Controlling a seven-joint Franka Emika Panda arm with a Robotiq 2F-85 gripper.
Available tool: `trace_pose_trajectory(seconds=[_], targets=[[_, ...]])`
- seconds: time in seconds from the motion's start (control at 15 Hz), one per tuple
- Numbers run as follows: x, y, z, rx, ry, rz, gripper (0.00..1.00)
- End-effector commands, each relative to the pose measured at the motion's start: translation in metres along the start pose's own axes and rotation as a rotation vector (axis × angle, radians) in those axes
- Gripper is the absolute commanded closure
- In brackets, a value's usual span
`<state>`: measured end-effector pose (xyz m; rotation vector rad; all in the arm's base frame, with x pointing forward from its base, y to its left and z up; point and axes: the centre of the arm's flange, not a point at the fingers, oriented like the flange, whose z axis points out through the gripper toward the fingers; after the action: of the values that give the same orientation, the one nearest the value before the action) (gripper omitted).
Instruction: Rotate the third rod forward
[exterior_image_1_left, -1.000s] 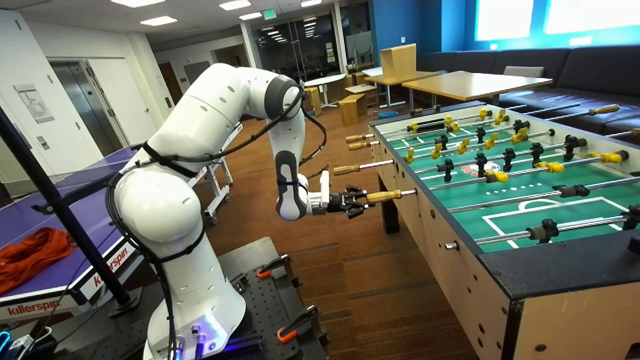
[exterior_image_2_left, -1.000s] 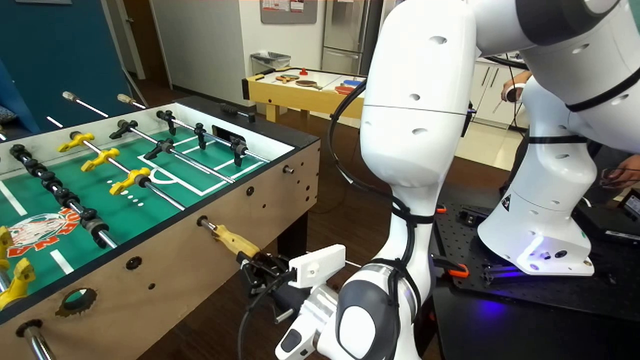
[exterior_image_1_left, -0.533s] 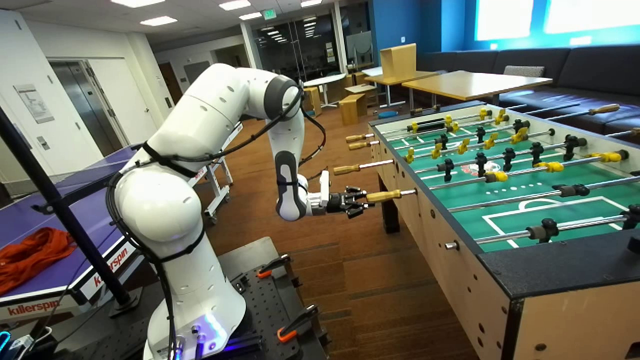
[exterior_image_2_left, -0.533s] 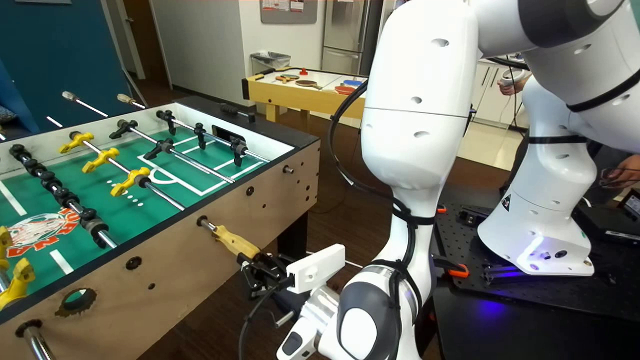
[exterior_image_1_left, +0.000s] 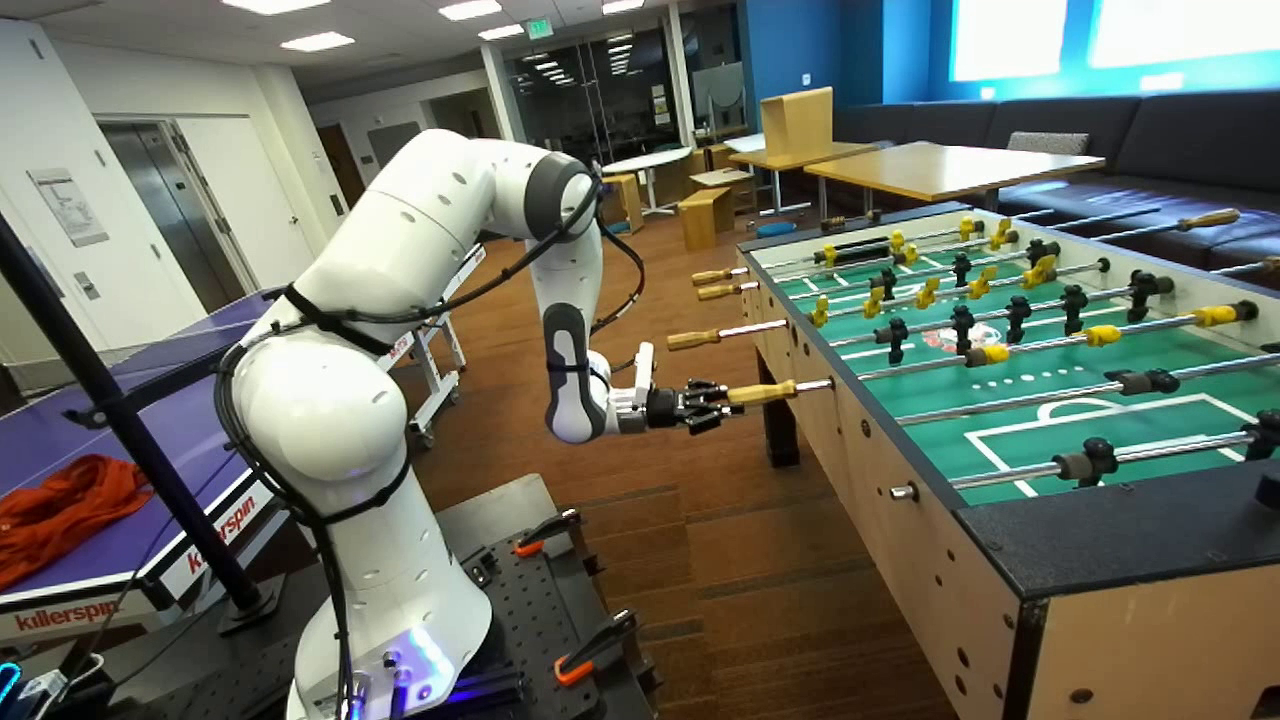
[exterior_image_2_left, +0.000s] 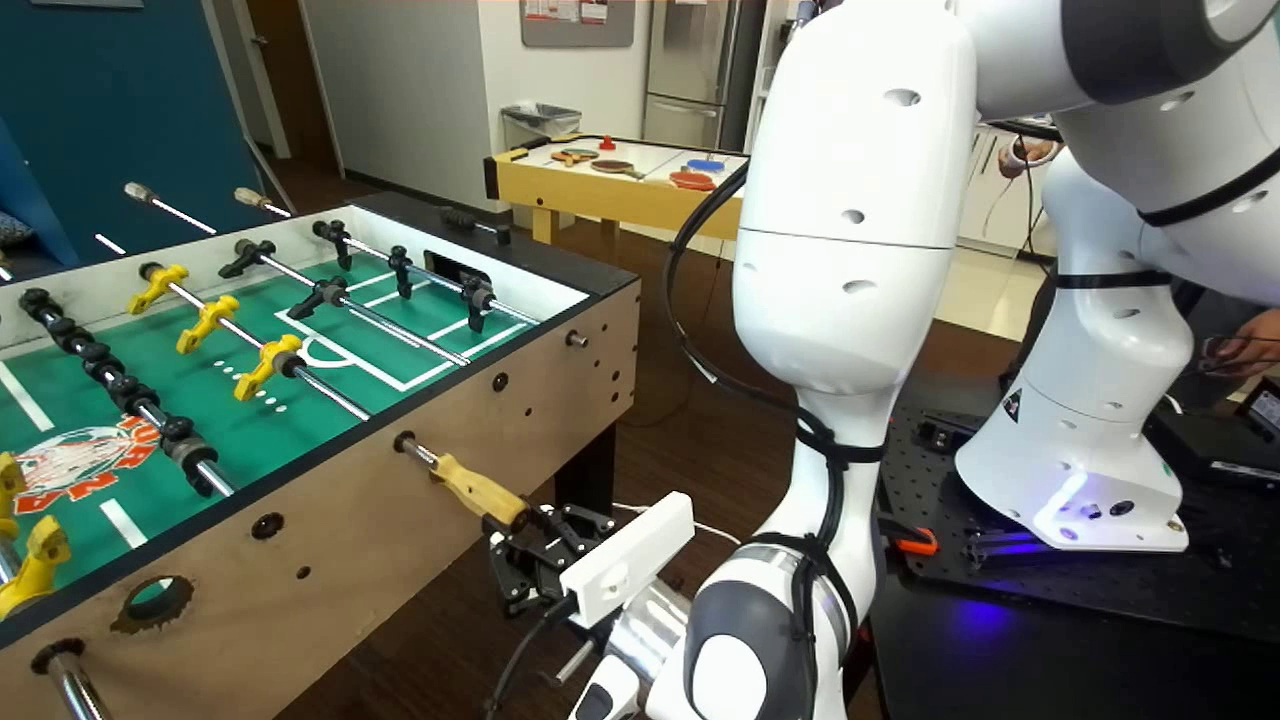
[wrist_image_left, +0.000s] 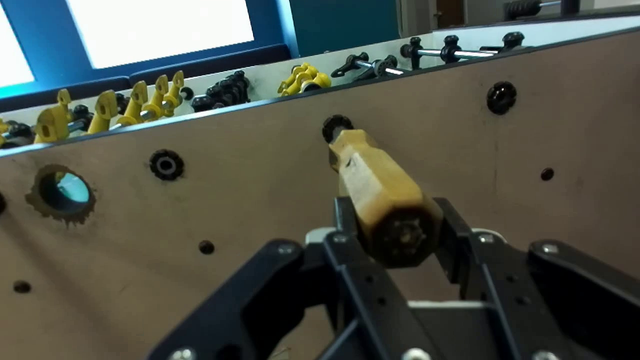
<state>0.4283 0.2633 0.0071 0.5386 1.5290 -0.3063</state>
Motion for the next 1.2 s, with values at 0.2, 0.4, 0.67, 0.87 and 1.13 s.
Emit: trace_pose_trajectory(seconds=[0.2,0.4,0.67,0.87,1.13], targets=[[-0.016,-0.003,0.000,0.065,-0.059,-0.320,0.84],[-0.015,-0.005,0.005,0.065,-0.063,-0.473,0.84],[-0.016,-0.007,0.010,0.066,-0.053,-0.688,0.84],[-0.019,-0.007,0.012,0.073,-0.048,-0.849,0.84],[-0.023,-0.006,0.013,0.085,-0.044,-1.069,0.84]])
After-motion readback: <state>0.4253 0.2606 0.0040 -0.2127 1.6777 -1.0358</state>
